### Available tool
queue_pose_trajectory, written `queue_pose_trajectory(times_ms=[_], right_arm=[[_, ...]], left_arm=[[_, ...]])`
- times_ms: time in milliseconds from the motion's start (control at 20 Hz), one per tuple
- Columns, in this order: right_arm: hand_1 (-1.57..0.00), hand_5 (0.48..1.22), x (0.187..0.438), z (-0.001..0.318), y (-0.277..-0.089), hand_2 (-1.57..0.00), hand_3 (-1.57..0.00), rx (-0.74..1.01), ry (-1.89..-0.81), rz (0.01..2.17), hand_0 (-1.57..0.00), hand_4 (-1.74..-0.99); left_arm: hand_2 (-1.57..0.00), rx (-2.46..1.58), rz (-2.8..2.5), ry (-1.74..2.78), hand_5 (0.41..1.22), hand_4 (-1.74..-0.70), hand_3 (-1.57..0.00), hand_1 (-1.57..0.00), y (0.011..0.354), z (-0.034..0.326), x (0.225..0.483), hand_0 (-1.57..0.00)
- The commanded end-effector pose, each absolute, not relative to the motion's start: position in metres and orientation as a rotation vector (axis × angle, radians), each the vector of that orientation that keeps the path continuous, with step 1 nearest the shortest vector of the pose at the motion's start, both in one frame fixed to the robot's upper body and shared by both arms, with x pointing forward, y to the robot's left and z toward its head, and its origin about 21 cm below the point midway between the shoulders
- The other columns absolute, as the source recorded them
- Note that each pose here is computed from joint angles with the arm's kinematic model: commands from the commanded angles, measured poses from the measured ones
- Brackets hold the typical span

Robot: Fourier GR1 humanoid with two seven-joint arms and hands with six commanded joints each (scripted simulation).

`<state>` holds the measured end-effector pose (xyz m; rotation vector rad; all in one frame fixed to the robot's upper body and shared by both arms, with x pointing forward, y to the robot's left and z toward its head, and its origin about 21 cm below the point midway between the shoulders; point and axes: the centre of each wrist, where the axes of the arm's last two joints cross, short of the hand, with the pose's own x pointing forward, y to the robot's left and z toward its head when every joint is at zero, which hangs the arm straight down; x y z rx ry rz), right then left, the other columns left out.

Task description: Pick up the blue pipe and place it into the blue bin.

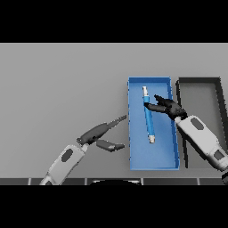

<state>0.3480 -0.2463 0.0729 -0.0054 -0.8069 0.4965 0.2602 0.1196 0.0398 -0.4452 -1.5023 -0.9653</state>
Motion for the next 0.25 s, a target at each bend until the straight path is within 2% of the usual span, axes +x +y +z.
queue_pose_trajectory(times_ms=[0, 200], right_arm=[[-0.01, 0.672, 0.3483, 0.0726, -0.2499, -0.01, -0.01, -0.008, -0.805, 0.5, -0.01, -1.129], [-0.01, 0.677, 0.3477, 0.0725, -0.2476, -0.01, -0.01, 0.025, -0.821, 0.505, -0.01, -1.129]], left_arm=[[0.0, -0.442, -0.959, -1.494, 0.464, -0.92, 0.0, 0.0, 0.1188, 0.0371, 0.2597, 0.0], [0.0, -0.435, -0.956, -1.496, 0.468, -0.92, 0.0, 0.0, 0.1201, 0.0334, 0.2682, 0.0]])
